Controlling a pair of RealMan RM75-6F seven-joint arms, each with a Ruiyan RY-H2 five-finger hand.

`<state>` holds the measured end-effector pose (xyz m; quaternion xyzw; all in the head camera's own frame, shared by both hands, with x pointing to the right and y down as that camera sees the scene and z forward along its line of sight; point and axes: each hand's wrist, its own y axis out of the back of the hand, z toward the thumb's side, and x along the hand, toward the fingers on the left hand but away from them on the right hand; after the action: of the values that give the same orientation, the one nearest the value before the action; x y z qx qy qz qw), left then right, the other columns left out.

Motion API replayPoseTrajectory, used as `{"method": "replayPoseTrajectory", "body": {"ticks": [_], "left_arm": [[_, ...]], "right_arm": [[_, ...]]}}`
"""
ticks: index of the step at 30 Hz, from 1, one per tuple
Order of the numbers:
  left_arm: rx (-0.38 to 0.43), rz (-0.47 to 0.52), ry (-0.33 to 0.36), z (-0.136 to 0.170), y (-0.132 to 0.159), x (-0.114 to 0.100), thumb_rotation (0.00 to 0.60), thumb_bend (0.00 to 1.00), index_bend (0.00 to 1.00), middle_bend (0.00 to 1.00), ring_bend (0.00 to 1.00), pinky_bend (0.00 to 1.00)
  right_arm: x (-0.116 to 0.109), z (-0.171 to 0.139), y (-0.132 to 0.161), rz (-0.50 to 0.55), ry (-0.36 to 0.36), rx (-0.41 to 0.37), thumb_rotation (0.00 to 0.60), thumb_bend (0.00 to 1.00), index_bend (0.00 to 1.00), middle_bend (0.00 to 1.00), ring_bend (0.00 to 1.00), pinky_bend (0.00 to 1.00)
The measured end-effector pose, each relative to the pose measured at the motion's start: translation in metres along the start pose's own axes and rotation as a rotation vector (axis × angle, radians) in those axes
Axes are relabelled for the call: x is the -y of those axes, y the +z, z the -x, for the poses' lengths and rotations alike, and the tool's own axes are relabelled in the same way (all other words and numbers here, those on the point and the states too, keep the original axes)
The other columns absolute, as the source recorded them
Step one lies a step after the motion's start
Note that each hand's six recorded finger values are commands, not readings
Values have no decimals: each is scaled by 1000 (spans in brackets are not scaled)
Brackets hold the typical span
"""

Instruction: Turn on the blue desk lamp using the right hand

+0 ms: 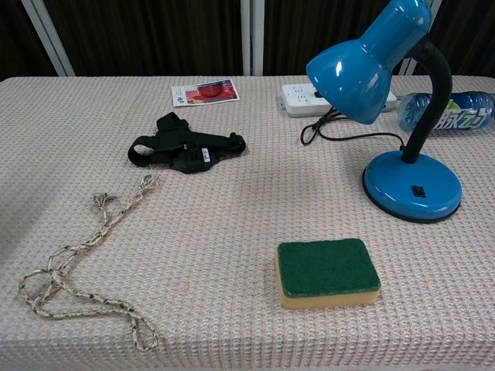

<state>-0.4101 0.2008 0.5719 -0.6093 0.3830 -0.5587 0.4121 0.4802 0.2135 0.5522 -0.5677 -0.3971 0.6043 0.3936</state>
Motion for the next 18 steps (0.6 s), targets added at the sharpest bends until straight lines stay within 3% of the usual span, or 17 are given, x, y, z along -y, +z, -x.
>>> {"method": "replayPoseTrajectory", "body": {"ticks": [2,3,6,11,15,18], "left_arm": [[2,-4,-1,0,1,0,600,52,0,0,0,0],[2,-4,0,0,1,-1,600,52,0,0,0,0],[-3,-1,6,1,0,-3,600,52,0,0,0,0],[-3,-2,1,2,0,-1,600,52,0,0,0,0],[-6,-1,7,3,-1,-3,600,52,0,0,0,0],[-7,-1,7,4,-2,-3,600,53,0,0,0,0]], "right_arm": [[0,0,1,5,1,-2,600,71,0,319,284,312],[0,1,2,11,2,-5,600,71,0,458,439,465],[2,3,7,15,1,-26,600,73,0,773,737,709],[7,6,20,0,0,-69,600,106,0,941,889,843],[17,10,32,-11,37,-101,600,370,0,979,936,893],[30,13,43,-16,95,-132,600,473,0,983,940,899]]}}
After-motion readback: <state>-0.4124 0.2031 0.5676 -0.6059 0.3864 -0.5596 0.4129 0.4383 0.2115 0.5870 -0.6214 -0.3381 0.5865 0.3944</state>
